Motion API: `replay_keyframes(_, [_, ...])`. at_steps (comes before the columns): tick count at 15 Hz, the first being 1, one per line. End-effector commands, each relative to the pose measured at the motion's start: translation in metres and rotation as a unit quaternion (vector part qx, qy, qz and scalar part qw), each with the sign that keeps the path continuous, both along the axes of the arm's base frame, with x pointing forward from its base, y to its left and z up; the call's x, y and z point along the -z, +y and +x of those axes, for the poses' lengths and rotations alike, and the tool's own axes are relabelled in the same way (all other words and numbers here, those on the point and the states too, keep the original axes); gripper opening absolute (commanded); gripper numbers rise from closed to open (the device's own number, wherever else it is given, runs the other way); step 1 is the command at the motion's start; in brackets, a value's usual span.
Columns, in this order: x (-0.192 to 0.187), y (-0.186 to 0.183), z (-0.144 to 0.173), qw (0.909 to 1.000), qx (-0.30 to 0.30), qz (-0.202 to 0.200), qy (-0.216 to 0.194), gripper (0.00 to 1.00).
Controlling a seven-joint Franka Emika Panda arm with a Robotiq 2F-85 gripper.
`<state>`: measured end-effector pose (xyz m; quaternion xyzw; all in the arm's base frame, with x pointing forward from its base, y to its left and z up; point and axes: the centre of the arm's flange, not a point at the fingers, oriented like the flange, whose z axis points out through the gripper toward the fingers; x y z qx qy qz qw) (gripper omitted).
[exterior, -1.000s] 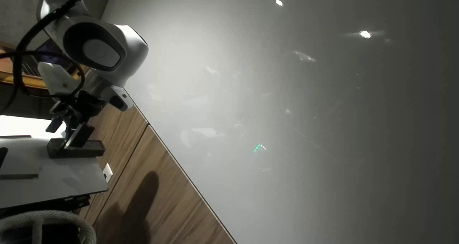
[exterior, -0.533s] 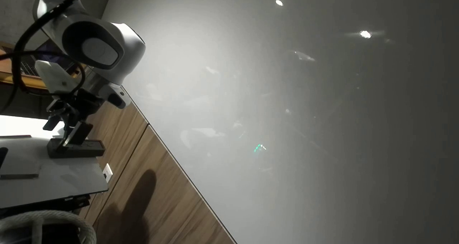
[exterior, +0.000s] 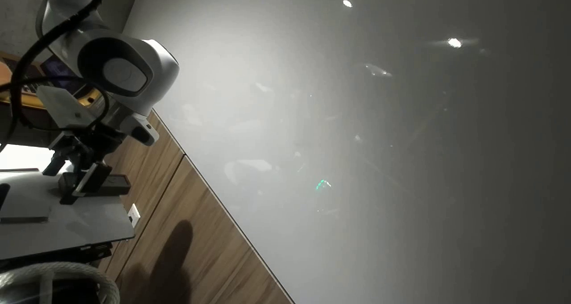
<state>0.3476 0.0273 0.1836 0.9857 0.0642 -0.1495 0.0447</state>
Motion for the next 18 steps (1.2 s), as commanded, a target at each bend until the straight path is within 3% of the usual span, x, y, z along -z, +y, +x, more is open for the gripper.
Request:
replay_keyframes(1, [0.012, -0.014, -0.047, 0.9999, -0.003, -0.004, 0.012, 1.00])
replay_keyframes(6, [0.007, -0.020, -0.041, 0.9997, -0.013, -0.017, 0.014, 1.00])
replay_keyframes(18, [-0.015, -0.013, -0.015, 0.9988, -0.037, -0.024, -0.023, 1.00])
